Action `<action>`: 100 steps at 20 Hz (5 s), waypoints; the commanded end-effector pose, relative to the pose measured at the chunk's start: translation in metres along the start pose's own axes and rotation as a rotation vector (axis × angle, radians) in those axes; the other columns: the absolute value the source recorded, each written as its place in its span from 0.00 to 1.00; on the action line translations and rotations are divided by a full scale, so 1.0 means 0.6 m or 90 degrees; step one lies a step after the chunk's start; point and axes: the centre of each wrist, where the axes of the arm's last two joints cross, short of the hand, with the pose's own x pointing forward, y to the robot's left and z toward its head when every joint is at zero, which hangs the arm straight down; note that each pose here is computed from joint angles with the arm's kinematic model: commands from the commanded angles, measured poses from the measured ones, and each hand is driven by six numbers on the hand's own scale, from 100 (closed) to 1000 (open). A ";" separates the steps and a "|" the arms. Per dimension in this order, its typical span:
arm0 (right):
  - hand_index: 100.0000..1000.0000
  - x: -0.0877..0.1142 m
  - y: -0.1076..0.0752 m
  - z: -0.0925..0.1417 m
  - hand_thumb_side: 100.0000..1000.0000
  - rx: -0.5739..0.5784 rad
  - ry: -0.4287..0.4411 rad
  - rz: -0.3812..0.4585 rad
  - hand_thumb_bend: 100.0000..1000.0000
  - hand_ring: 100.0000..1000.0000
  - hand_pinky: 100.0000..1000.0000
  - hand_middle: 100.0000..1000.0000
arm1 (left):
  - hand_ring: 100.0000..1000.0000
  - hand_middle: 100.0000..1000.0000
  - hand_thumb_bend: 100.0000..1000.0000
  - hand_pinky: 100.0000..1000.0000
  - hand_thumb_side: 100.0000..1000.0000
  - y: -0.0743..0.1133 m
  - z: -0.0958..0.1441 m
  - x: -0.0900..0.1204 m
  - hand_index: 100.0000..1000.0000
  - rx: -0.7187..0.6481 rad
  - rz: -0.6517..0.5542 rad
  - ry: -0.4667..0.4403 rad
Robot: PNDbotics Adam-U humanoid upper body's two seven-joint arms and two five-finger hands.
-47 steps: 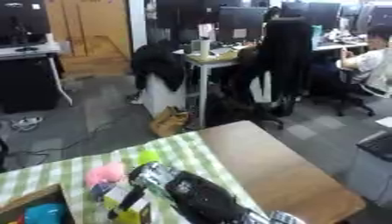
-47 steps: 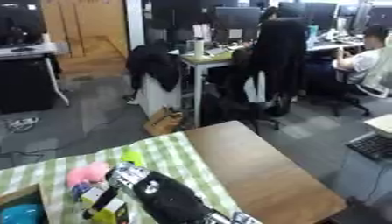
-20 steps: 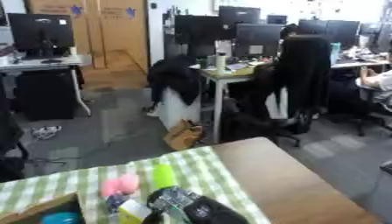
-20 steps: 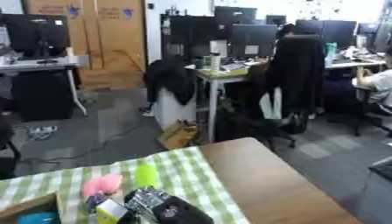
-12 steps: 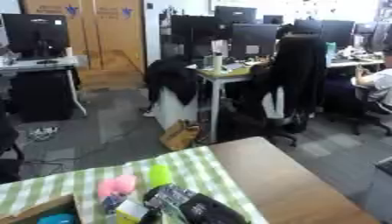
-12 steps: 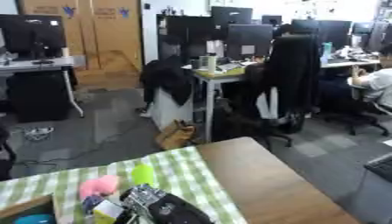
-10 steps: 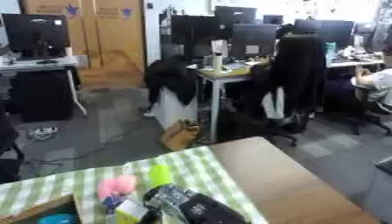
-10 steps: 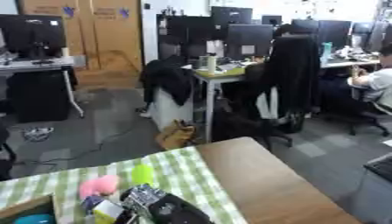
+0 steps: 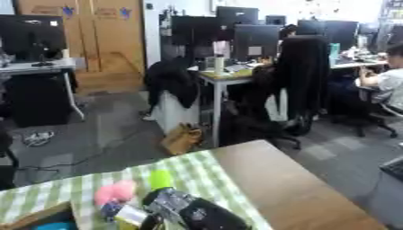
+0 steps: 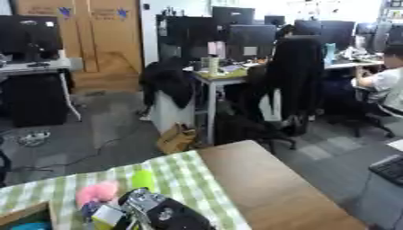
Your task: Pick up objects on the table and place them in the box.
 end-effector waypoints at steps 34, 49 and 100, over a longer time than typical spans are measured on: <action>0.31 -0.011 -0.072 0.032 0.56 -0.135 0.036 0.014 0.00 0.35 0.53 0.14 | 0.89 0.87 0.19 0.84 1.00 0.003 -0.019 0.005 0.91 0.004 -0.006 -0.029; 0.30 -0.024 -0.105 0.052 0.59 -0.175 0.037 0.009 0.00 0.28 0.23 0.11 | 0.89 0.87 0.19 0.84 1.00 0.004 -0.021 0.005 0.91 0.004 -0.007 -0.032; 0.27 -0.102 -0.230 0.187 0.60 -0.237 -0.023 -0.148 0.00 0.24 0.10 0.07 | 0.89 0.87 0.18 0.84 1.00 0.009 -0.025 0.005 0.91 0.008 -0.020 -0.040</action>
